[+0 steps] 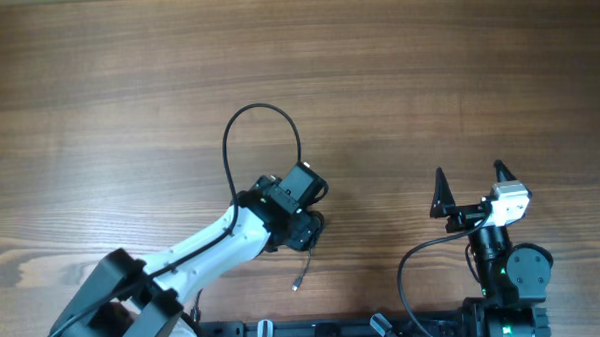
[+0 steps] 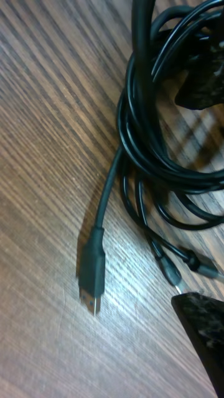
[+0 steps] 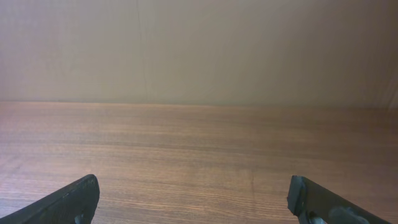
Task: Untangle cables
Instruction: 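Close the left gripper on the cable coil and lift it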
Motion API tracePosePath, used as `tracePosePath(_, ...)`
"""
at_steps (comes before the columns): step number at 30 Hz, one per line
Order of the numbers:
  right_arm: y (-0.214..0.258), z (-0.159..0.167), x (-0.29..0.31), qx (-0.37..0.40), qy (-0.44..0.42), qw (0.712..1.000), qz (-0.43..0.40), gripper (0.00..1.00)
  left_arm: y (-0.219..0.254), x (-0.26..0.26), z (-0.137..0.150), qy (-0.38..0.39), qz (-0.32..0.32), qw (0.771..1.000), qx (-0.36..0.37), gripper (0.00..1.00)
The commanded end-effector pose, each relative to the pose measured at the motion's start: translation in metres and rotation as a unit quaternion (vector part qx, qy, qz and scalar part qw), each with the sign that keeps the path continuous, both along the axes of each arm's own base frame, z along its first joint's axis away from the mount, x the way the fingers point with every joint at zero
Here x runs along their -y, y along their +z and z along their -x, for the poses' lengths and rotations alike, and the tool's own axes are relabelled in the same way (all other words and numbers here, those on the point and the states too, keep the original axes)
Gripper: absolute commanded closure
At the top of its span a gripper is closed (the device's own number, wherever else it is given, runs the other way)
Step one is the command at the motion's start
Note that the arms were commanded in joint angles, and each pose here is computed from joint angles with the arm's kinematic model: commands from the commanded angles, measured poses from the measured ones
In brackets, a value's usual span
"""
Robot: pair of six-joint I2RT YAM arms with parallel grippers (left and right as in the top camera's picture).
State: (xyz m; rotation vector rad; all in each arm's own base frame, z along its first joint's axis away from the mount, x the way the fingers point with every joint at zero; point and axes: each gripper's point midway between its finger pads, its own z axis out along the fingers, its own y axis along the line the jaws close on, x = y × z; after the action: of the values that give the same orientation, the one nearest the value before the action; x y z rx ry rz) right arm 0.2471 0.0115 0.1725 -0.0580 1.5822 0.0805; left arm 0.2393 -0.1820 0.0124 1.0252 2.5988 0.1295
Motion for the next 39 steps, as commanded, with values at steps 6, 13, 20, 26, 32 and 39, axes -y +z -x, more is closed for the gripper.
tracePosePath(6, 0.002, 0.0, 0.0, 0.004, -0.001, 1.0, 0.006, 0.0, -0.036, 0.003, 0.001, -0.038, -0.027, 0.999, -0.025, 0.12)
tracePosePath(13, 0.002, 0.0, 0.0, 0.004, -0.001, 1.0, 0.006, 0.0, -0.039, 0.009, 0.007, -0.057, -0.014, 0.997, -0.043, 0.63)
tracePosePath(20, 0.002, 0.0, 0.0, 0.004, -0.001, 1.0, 0.006, 0.0, -0.037, 0.009, 0.006, -0.055, -0.013, 0.998, -0.039, 0.96)
tracePosePath(26, 0.002, 0.0, 0.0, 0.004, -0.001, 1.0, 0.006, 0.0, 0.042, -0.006, -0.069, 0.109, -0.004, 0.978, 0.18, 0.96)
tracePosePath(32, 0.002, 0.0, 0.0, 0.004, -0.001, 1.0, 0.006, 0.0, 0.119, -0.008, -0.102, 0.267, 0.203, 0.908, 0.25, 0.96)
tracePosePath(39, 0.002, 0.0, 0.0, 0.005, -0.001, 1.0, 0.005, 0.0, 0.114, 0.001, -0.091, 0.25, 0.227, 0.919, 0.205, 0.96)
